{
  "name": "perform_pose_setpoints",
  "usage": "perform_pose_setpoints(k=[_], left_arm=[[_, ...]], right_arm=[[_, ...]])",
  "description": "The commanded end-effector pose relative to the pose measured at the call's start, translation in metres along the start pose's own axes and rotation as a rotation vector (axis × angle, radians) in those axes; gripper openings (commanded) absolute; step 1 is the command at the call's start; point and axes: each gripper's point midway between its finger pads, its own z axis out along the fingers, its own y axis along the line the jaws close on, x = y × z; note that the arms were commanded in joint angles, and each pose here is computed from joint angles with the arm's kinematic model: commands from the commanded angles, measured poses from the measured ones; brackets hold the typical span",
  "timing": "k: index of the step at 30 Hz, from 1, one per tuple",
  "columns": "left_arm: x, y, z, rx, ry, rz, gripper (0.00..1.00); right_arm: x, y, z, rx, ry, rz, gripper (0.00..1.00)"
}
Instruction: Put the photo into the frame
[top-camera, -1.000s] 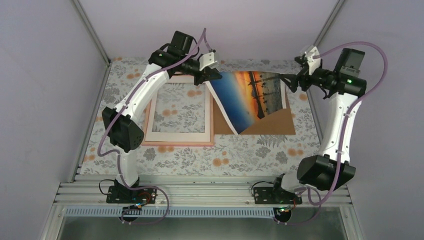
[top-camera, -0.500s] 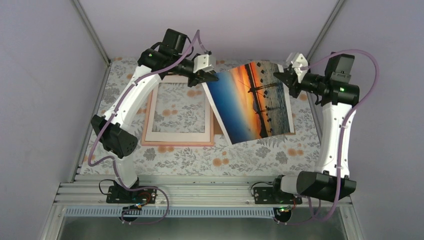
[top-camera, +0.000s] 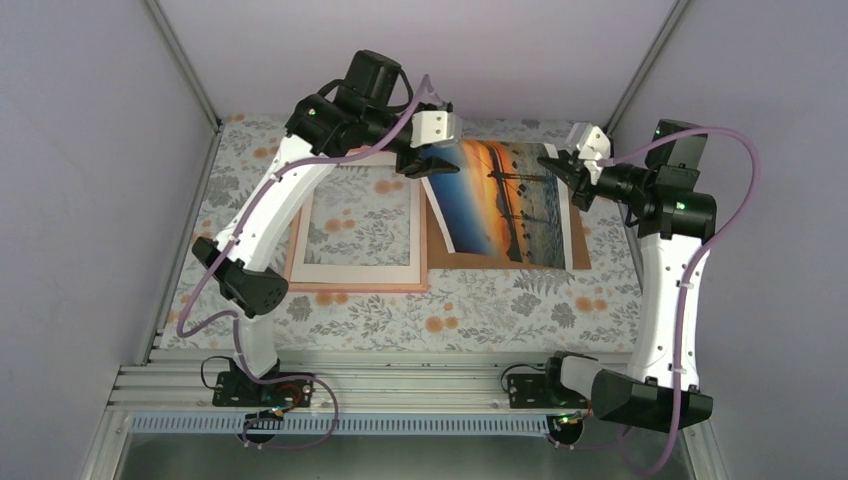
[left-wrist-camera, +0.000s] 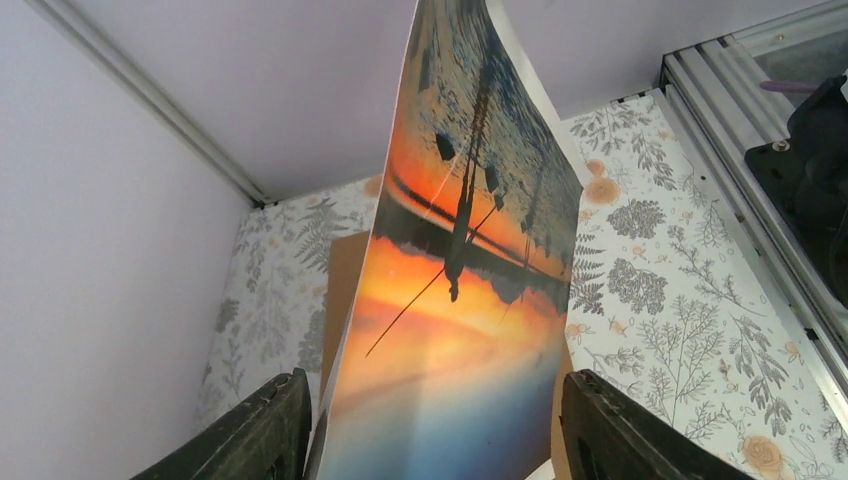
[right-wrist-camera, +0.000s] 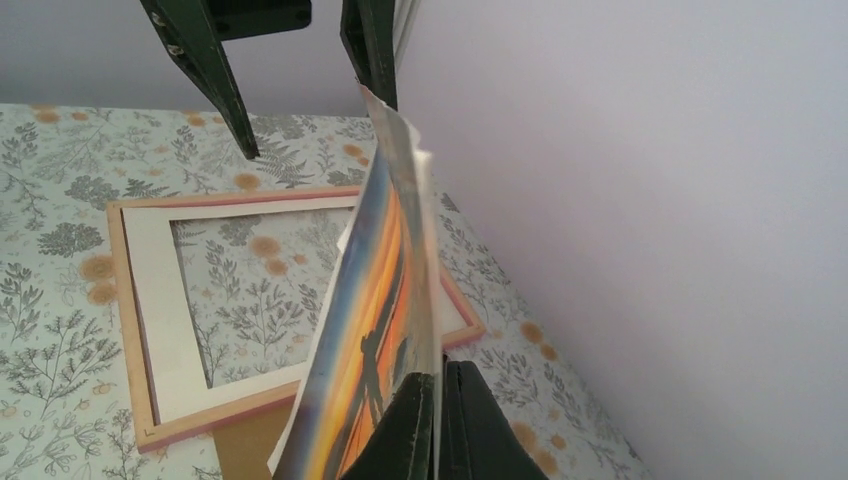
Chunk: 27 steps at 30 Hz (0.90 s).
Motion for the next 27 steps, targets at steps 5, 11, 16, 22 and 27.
perform_pose_setpoints(k=[5,11,16,22,27], left_arm=[[0.004,0.001,0.018,-0.021,0.063,0.049,0.42],[0.009,0.018,0.008,-0.105,0.107,0.034,0.03],[0.025,0.054,-0.029,-0.223,0.12,-0.012,0.02],[0.054,0.122,-0.097,-0.492,0.187,0.012,0.02],[0.088,0.186,-0.167,-0.753,0.275,0.078,0.02]], right_arm=[[-0.015,0.021,0.003,-0.08,-0.081,-0.046,0.03],[-0.006,0.021,0.007,-0.07,-0.061,0.004,0.41],[0.004,0.015,0.013,-0.039,-0.061,0.129,1.0],[0.013,0.015,0.018,-0.036,-0.081,0.222,1.0],[0.022,0.019,0.021,-0.045,-0.082,0.255,1.0]])
